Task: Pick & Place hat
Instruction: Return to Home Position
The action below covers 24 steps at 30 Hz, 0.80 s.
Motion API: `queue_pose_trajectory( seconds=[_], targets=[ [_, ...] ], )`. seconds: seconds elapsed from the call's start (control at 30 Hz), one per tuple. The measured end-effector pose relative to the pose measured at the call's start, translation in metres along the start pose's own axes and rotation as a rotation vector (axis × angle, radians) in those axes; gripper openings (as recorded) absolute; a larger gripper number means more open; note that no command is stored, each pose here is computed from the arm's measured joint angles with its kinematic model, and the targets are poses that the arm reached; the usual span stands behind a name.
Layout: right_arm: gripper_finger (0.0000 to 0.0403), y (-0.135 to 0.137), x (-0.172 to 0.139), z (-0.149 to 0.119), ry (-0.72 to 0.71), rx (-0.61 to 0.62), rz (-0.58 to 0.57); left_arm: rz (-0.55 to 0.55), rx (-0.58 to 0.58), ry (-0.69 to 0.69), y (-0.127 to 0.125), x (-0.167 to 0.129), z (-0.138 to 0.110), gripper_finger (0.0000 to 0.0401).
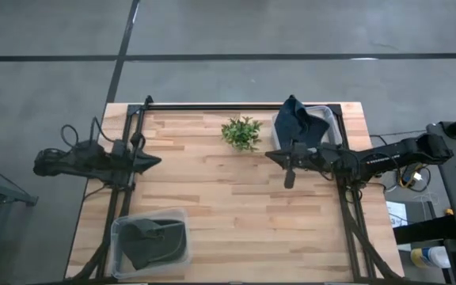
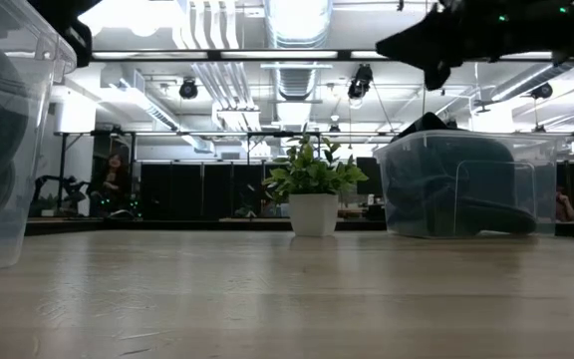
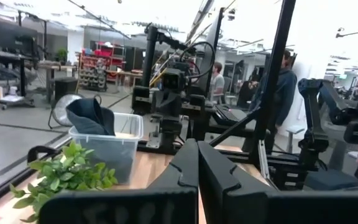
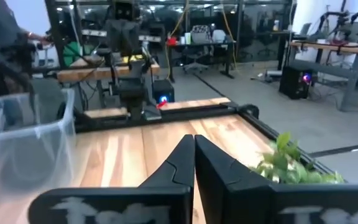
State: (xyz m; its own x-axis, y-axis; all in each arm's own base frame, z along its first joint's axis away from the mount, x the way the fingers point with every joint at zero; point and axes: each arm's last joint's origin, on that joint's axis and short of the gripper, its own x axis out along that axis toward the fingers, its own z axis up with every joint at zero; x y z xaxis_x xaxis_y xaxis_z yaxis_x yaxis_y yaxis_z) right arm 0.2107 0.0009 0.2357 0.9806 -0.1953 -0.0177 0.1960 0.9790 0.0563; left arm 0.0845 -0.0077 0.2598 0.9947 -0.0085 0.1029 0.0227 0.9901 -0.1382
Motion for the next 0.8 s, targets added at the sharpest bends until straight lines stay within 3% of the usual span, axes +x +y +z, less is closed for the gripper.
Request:
queue_pose_trajectory(
  seconds=[0.33, 0.4, 0.63, 0.8],
  targets=[
    [0.0009, -0.012, -0.046, -0.022, -0.064, 0.008, -0.002, -0.001, 0.054, -0.028, 0.003, -0.021, -0.005, 0.0],
    [0.0009, -0.014, -0.054, -0.024, -0.09, 0.014, -0.003, 0.01, 0.081, 0.05, 0.005, -0.02, -0.015, 0.0],
    [0.0009, -0.02, -0.074, -0.028, -0.18, 0.015, -0.013, -0.009, 0.101, 0.084, 0.004, -0.02, -0.017, 0.0],
    [0.0009, -0.023, -0.081, -0.036, -0.147, 0.014, -0.035, -0.009, 0.103, 0.105, 0.005, -0.019, -0.023, 0.0]
  ],
)
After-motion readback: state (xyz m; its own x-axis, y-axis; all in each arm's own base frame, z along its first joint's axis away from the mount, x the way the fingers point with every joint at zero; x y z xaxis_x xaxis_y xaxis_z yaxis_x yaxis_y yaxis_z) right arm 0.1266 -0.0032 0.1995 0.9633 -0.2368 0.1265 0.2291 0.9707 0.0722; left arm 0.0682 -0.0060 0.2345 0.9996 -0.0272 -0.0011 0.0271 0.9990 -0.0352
